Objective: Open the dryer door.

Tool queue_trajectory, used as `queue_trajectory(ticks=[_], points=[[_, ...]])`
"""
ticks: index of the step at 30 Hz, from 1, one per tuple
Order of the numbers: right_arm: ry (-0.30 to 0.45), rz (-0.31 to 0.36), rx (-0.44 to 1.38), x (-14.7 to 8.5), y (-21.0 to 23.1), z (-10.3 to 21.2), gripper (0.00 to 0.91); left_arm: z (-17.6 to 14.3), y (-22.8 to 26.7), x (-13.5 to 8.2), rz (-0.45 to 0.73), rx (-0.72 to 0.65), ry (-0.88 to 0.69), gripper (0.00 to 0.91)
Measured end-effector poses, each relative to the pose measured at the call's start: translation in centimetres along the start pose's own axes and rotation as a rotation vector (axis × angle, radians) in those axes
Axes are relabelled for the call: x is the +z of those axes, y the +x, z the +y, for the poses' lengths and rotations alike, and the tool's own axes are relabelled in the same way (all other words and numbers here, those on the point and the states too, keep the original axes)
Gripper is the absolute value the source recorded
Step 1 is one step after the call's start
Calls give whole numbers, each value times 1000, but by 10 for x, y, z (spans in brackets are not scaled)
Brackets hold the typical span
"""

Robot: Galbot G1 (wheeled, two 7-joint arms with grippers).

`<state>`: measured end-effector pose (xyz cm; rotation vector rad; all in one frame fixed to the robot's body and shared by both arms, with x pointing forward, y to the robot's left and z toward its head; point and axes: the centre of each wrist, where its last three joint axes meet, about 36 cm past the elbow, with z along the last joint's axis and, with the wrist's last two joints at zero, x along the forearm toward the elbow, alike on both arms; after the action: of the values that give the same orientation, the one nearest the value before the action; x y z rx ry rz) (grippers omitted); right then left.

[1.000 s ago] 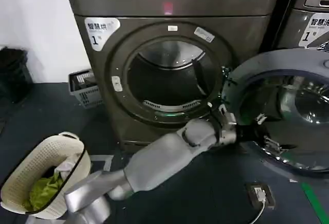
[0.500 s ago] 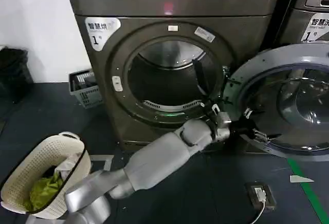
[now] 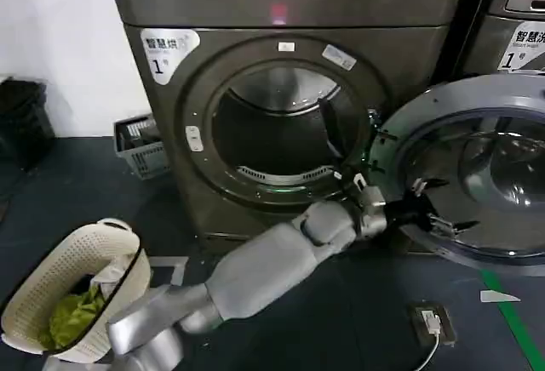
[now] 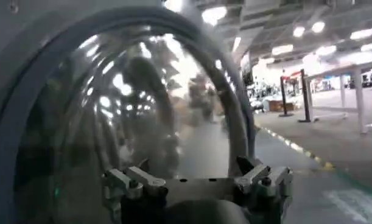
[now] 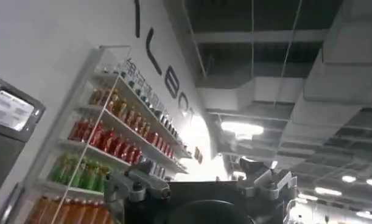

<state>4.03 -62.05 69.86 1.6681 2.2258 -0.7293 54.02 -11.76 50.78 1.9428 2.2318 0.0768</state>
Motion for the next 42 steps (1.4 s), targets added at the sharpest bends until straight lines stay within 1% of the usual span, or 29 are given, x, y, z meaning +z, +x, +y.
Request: queue_trajectory(ticks=[4, 9, 12, 15, 20, 22, 25, 29, 33, 34, 37, 40, 42], points=[[-2, 0, -1, 1, 0, 1, 907, -14, -4, 0, -91, 24, 4, 907], [-12, 3, -10, 4, -2, 6, 907, -34, -4, -4, -232, 61, 59, 907], [-19, 3, -14, 5, -3, 9, 907, -25, 24, 7, -257, 15, 72, 907], [-20, -3, -20, 4, -3, 10, 907, -21, 46, 13, -289, -11, 53, 907], [-19, -12, -17, 1, -4, 9, 907, -22, 86, 18, -263, 3, 34, 907], [-14, -17, -14, 2, -4, 9, 907, -24, 107, 16, -228, 16, 25, 907], [16, -32, -3, 4, -5, 9, 907, -24, 145, 11, -178, 59, -11, 907], [33, -43, 8, 2, -5, 10, 907, -23, 206, 4, -84, 14, -19, 907], [44, -62, 13, -4, -4, 12, 907, -23, 269, -10, 77, -51, -69, 907], [46, -63, 12, -5, -3, 13, 907, -23, 285, -14, 137, -75, -89, 907], [64, -63, 17, -6, -3, 14, 907, -26, 326, -26, 264, -120, -136, 907], [81, -71, 25, -9, -3, 16, 907, -33, 363, -37, 389, -159, -202, 907], [91, -81, 27, -12, -3, 18, 907, -40, 386, -40, 465, -187, -224, 907]])
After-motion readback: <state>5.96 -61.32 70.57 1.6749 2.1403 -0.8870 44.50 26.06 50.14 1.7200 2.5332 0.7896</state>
